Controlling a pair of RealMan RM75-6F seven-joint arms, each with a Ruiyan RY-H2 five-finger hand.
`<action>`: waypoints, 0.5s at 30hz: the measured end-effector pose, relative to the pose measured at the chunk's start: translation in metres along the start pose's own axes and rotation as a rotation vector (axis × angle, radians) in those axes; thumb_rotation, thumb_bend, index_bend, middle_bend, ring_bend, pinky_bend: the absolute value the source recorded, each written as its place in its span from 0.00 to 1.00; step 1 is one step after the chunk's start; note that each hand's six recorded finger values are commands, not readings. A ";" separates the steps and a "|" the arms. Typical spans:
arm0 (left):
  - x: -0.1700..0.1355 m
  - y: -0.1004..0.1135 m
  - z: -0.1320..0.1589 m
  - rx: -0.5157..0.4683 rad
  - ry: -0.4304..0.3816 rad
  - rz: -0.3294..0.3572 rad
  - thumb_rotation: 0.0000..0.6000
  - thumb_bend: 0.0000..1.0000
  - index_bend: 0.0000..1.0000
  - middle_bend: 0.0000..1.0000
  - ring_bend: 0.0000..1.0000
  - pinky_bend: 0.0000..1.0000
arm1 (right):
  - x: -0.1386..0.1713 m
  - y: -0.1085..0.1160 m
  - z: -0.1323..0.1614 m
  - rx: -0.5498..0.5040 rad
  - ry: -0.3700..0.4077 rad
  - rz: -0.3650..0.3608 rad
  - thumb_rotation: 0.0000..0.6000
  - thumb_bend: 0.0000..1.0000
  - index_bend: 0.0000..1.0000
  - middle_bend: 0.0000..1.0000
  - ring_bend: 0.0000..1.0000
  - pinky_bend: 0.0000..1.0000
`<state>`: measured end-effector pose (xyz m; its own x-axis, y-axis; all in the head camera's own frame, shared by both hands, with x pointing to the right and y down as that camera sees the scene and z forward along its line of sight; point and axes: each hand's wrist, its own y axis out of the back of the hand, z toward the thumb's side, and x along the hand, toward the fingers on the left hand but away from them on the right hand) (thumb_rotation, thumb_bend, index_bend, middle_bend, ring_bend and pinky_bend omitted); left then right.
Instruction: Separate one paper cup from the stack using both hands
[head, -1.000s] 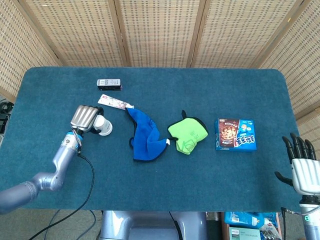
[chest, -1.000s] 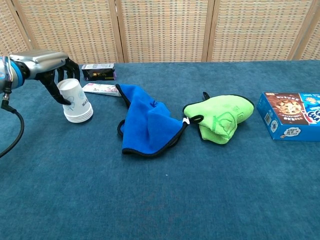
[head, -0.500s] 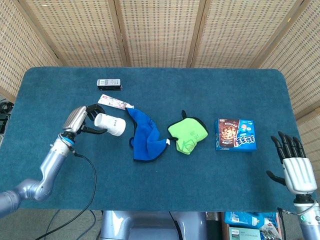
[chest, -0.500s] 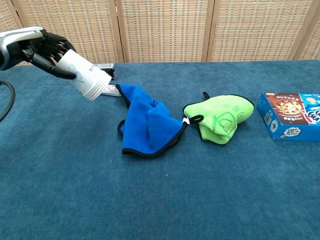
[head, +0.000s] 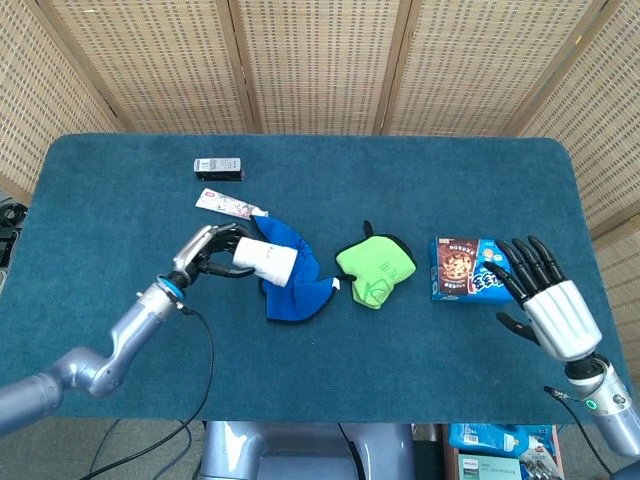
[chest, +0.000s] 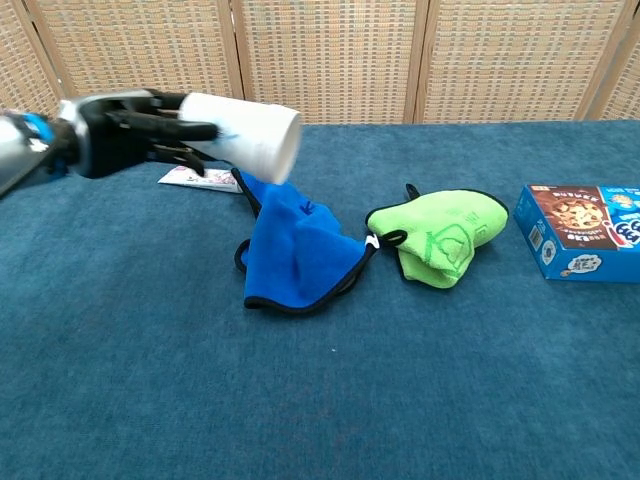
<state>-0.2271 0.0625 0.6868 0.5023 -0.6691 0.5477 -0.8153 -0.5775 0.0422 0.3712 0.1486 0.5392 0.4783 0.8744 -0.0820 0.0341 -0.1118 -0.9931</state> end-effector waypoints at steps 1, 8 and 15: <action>0.008 -0.011 0.002 -0.011 -0.003 -0.027 1.00 0.15 0.54 0.55 0.48 0.48 | -0.003 0.001 0.001 0.001 0.014 -0.007 1.00 0.01 0.25 0.13 0.00 0.00; 0.047 -0.063 0.019 -0.055 -0.027 -0.131 1.00 0.17 0.54 0.55 0.48 0.48 | -0.030 0.004 0.010 0.030 0.097 -0.031 1.00 0.08 0.29 0.15 0.00 0.00; 0.067 -0.096 0.032 -0.050 -0.037 -0.176 1.00 0.17 0.54 0.55 0.48 0.48 | -0.061 -0.004 0.028 0.043 0.178 -0.046 1.00 0.14 0.37 0.18 0.00 0.00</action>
<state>-0.1057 0.0586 0.6926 0.6481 -0.5773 0.4968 -0.7267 -0.6639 0.1765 0.3169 0.1091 0.5454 0.6249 0.7803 -0.0242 0.0235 -0.0498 -0.9985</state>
